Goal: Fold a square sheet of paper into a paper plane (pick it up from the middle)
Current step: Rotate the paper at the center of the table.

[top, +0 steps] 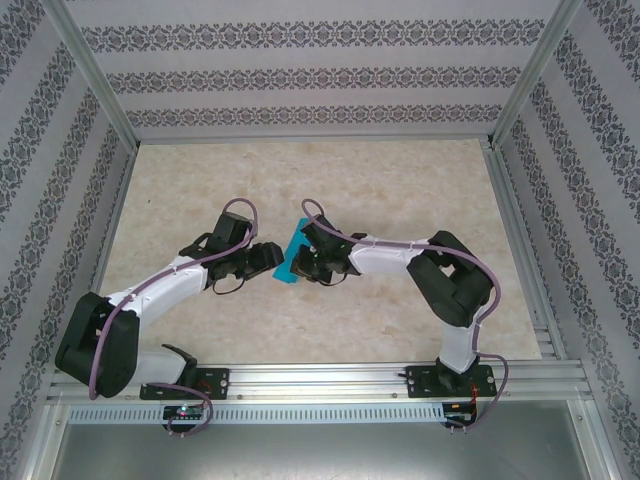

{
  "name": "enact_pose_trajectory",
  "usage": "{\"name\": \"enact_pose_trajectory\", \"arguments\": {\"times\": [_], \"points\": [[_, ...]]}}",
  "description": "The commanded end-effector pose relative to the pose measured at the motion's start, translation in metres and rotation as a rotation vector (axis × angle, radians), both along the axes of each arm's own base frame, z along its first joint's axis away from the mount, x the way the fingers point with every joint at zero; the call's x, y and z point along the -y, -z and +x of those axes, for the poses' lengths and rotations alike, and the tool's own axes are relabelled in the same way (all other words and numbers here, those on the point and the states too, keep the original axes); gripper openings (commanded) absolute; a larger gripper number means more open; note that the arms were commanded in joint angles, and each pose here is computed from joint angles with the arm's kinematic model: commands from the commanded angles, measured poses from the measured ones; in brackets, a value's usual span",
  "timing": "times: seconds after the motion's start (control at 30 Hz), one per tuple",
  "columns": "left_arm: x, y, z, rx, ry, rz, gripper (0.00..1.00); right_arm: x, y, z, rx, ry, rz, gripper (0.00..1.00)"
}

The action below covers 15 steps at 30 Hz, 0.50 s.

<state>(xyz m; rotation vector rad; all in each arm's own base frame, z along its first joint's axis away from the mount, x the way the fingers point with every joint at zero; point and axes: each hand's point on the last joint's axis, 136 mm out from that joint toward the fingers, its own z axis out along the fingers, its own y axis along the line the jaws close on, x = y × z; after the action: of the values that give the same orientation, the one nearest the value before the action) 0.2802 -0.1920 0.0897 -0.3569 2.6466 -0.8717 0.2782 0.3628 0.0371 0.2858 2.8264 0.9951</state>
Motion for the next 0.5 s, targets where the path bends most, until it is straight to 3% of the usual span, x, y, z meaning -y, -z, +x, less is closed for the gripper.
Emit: {"name": "enact_pose_trajectory", "arguments": {"times": [0.0,0.3,0.47], "points": [[-0.001,-0.008,0.009,0.046,-0.004,0.041,0.56,-0.018,-0.025,0.013,0.03,0.105,0.169,0.11],[-0.004,-0.013,0.024,0.108,-0.045,0.054,0.5,-0.017,-0.067,0.036,0.211,0.188,0.303,0.1],[-0.003,-0.016,0.027,0.127,-0.054,0.047,0.5,-0.009,-0.065,0.042,0.229,0.215,0.255,0.1]]}}
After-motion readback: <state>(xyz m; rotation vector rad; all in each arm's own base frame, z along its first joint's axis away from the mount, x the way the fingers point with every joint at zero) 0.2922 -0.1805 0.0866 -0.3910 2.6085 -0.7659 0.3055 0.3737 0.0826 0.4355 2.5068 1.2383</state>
